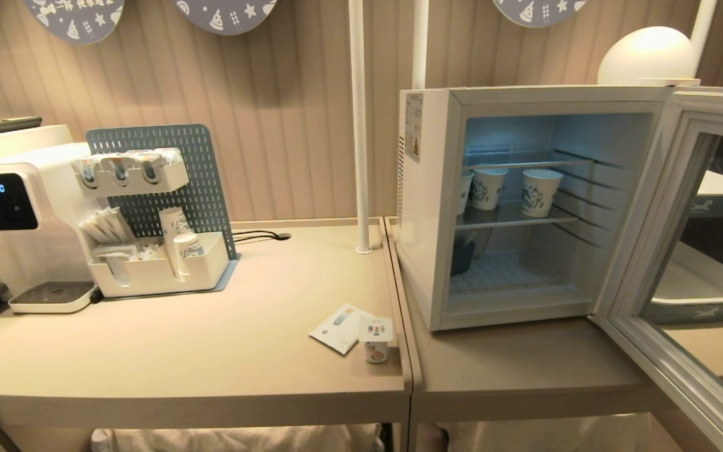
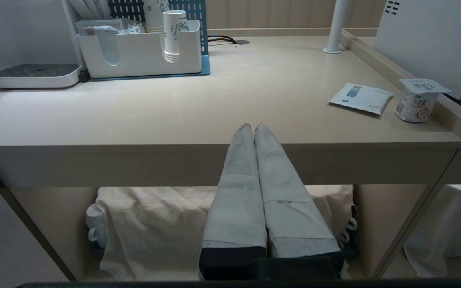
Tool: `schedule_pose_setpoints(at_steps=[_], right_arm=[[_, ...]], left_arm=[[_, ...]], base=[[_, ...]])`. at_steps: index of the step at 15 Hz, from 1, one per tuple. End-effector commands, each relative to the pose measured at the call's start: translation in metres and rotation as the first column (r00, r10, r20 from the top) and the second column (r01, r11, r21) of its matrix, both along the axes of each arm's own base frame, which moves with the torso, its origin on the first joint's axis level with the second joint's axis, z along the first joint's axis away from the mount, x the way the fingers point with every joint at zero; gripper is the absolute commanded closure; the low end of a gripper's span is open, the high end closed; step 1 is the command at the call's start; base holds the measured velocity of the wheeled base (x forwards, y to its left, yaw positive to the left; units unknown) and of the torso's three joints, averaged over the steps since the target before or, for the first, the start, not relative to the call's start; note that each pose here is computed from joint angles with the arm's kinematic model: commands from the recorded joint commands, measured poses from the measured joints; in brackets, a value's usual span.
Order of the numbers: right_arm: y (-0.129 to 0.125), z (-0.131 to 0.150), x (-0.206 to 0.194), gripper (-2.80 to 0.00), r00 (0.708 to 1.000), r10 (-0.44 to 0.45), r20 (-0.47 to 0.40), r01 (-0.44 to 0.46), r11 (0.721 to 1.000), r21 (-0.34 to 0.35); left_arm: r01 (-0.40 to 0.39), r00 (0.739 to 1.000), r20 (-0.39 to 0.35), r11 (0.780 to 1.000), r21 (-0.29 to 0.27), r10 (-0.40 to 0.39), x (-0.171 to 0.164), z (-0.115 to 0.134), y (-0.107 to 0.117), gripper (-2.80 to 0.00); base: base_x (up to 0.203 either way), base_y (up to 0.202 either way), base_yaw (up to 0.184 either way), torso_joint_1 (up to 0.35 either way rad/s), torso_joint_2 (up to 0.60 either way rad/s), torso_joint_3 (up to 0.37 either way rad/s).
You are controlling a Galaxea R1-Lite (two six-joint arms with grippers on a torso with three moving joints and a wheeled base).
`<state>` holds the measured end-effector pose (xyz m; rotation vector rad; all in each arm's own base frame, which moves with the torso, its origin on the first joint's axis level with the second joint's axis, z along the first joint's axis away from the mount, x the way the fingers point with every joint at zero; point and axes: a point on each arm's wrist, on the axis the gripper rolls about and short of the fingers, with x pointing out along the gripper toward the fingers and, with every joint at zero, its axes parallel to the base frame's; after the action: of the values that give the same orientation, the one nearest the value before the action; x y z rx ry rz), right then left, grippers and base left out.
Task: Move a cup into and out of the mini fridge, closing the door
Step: Place the yoghurt on the table
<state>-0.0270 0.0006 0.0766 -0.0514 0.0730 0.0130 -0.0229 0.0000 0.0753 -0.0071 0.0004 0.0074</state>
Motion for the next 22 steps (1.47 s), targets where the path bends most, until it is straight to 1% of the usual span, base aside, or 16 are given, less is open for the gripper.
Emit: schedule_pose_setpoints(at_steps=[1,4,13,16,22], right_arm=[[0.0000,-0.0011,0.0000,0.00,1.000,-0.001,-0.001,0.001,1.000,0.007],[-0.0001,-0.0008,0.0001,0.00,1.000,-0.001,0.000,0.001,1.000,0.006],[-0.0001,-0.0011,0.0001,0.00,1.000,-0.001,-0.002,0.001,1.000,0.006],[0.0000,-0.0011,0.0001,0.00,1.000,-0.001,-0.002,0.001,1.000,0.006],[-0.0001,-0.0011,0.0001,0.00,1.000,-0.001,-0.002,0.001,1.000,0.006]], left_arm=[[-0.002,1.000,-0.003,1.000,-0.001,0.002,0.0002,-0.0004,0.0000,0.00],[-0.002,1.000,-0.003,1.000,-0.001,0.002,0.0002,-0.0004,0.0000,0.00],[0.000,1.000,-0.003,1.000,0.002,0.000,0.0002,-0.0004,0.0000,0.00],[-0.002,1.000,-0.004,1.000,0.004,0.002,0.0002,-0.0005,0.0000,0.00],[-0.001,1.000,-0.004,1.000,0.004,0.001,0.0002,-0.0005,0.0000,0.00]], base=[[0.000,0.000,0.000,0.000,0.00,0.000],[-0.080,0.052,-0.002,0.002,0.01,-0.002],[-0.190,0.189,0.001,0.002,0.00,0.004],[-0.019,0.100,0.000,0.004,0.00,0.002],[0.000,0.183,-0.002,0.003,0.00,0.003]])
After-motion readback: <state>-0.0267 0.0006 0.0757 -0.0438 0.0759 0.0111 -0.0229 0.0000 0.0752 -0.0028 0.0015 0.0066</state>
